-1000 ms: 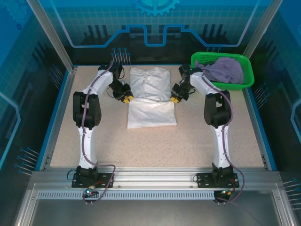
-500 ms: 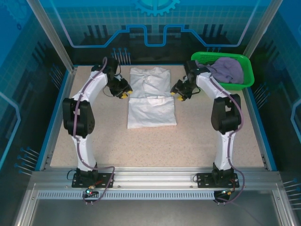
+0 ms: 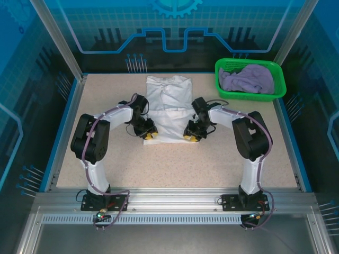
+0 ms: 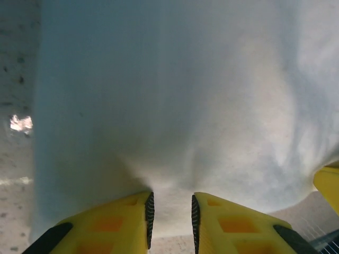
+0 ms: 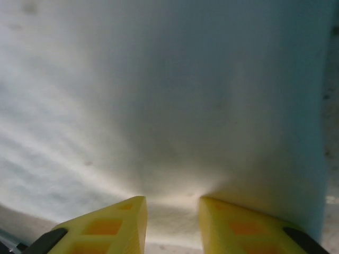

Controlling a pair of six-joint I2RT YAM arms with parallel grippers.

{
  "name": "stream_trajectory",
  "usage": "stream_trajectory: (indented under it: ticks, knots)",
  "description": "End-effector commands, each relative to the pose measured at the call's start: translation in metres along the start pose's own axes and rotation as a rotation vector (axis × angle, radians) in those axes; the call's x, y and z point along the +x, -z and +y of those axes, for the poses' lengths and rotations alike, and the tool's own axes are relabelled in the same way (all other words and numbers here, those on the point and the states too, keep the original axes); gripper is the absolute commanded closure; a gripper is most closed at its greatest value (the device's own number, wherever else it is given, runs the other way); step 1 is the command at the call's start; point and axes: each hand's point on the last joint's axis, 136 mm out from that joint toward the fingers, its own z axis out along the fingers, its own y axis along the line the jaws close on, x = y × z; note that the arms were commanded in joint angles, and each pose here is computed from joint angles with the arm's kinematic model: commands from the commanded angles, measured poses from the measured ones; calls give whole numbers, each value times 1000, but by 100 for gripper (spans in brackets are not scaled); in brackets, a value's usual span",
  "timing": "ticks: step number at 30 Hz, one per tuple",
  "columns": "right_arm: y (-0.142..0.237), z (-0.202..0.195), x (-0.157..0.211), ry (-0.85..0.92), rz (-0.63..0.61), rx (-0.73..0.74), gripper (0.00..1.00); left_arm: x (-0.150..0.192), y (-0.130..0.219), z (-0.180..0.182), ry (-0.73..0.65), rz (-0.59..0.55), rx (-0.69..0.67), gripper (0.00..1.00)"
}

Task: Fold and stack the t-shirts

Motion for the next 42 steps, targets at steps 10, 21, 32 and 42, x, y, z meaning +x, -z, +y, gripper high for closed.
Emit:
stream_trajectory:
  ticks: [10,21,32,42]
  knots:
    - [-27,-63,62,35,120,155,68,50,-9,75,-61,83,-188,69]
    - [-9,-80,119,108,198,181,65,88,18,107,-37,100,-278,63]
    - [62,-8,79,177,-43,-9,56,44,100,-2,-151,-103,10,56]
    - [49,10,-18,67,-107,-20,80,-2,25,-74,-209,-15,143,79]
